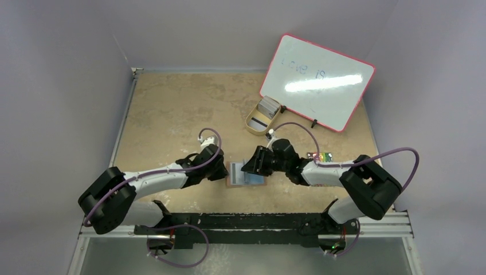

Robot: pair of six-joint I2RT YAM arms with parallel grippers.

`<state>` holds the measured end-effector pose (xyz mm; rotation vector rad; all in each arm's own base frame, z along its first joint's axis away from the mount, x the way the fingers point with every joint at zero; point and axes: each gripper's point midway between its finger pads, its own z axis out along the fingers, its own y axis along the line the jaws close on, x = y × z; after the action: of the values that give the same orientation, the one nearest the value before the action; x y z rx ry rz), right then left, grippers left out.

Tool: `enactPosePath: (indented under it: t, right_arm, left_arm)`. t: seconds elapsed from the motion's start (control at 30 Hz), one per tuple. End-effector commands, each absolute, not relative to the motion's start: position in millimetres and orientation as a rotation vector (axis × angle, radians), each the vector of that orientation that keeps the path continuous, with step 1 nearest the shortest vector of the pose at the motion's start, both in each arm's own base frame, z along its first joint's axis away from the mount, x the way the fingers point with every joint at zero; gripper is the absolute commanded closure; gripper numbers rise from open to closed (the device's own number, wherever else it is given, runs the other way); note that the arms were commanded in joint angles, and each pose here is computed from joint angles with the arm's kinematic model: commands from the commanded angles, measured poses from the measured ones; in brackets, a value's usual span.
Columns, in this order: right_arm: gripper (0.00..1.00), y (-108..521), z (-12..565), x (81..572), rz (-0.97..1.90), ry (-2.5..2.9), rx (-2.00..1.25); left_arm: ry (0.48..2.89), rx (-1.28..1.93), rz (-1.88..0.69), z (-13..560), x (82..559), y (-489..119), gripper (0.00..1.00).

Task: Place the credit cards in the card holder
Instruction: Insert the credit card into the card holder.

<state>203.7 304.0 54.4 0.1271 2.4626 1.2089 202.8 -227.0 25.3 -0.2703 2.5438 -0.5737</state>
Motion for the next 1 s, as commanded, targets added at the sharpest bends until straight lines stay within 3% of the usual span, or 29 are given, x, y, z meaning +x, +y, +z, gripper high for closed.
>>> enactPosePath:
  t: [0.0,0.27,0.43,0.57,0.73,0.97]
  right_arm:
    - [0.54,321,90,205,1.375,2.340,0.069]
    - [0.54,333,94,205,1.452,2.325,0.049]
    - [0.54,332,91,212,1.359,2.368,0.012]
    - [0.54,329,98,218,1.259,2.394,-0.045]
    - [0.53,327,127,242,1.137,2.308,-0.147]
    - [0.52,301,146,300,0.930,2.230,-0.183]
  left_arm:
    - [2.491,-0.295,-0.669,40,209,-239,0.93]
    - [2.477,-0.310,-0.710,45,209,-243,0.87]
    - [2.451,-0.339,-0.665,53,212,-233,0.78]
    - [2.397,-0.370,-0.618,70,218,-221,0.63]
    - [2.319,-0.386,-0.612,92,224,-212,0.56]
    - [2.237,-0.353,-0.623,122,229,-207,0.54]
